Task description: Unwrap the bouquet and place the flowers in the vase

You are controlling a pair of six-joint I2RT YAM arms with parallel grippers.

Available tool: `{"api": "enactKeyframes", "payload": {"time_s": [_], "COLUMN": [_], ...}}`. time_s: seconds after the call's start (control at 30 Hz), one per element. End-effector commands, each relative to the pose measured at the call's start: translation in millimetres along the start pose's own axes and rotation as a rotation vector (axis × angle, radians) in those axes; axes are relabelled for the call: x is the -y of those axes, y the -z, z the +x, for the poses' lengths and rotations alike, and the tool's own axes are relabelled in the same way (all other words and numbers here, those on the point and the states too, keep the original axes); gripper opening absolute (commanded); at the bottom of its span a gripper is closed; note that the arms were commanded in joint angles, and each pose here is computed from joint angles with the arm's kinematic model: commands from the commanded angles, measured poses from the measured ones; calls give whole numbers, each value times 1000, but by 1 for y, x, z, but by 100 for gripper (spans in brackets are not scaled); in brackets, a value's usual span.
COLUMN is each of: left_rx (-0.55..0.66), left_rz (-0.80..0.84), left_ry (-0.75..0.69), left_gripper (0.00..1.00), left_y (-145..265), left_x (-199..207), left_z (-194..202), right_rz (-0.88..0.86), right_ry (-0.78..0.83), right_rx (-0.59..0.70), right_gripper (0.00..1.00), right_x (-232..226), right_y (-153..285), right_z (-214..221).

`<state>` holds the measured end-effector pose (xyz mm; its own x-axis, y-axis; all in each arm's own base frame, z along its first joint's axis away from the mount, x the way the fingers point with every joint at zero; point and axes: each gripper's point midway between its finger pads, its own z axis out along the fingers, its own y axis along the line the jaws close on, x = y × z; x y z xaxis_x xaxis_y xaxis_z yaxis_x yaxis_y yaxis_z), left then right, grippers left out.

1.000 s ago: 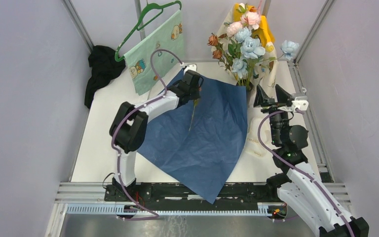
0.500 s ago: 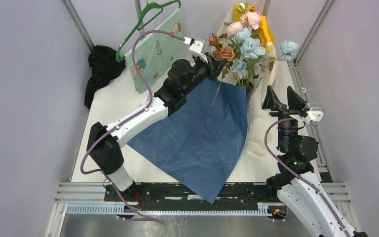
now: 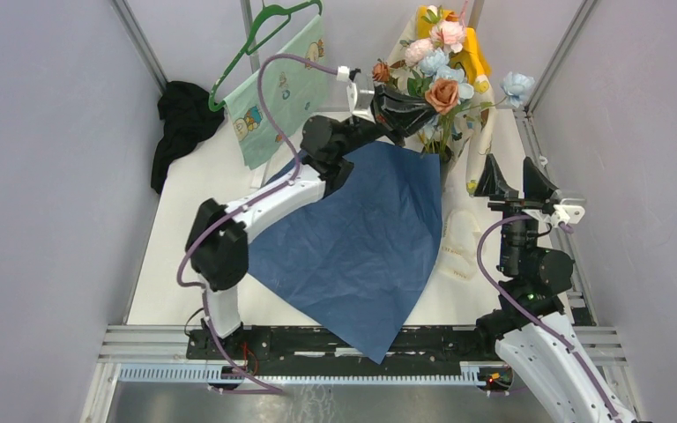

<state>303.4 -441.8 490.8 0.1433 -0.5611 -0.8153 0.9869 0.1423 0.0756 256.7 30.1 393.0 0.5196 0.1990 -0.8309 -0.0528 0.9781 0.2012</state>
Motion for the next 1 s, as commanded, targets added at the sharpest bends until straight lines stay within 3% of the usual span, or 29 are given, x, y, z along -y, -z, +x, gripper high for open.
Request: {"api": "enactKeyframes", "payload": {"time_s": [0.0,0.17,0.47,0.7,0.97], "left_rx": [226,264,214,230,186], "left_rz": [166,169,98,123,80], "left_ry": [-3,105,50,53,91], "left_gripper": [2,3,3,3,3], "left_y": [11,11,2,-9,-3], "left_x": [18,-8,-33,-31,-43], "left_z": [-1,22,50,43,77], "right_rz": [29,35,31,21,20], "right_ry": [18,26,28,23,21], "right_rx": [31,28,24,18,19], "right_gripper": [79,80,80,80,80], "right_x": [7,8,7,5,4], "right_y": [0,0,-1,-2,-1], "right_z": [-11,-10,-9,-6,-6]}}
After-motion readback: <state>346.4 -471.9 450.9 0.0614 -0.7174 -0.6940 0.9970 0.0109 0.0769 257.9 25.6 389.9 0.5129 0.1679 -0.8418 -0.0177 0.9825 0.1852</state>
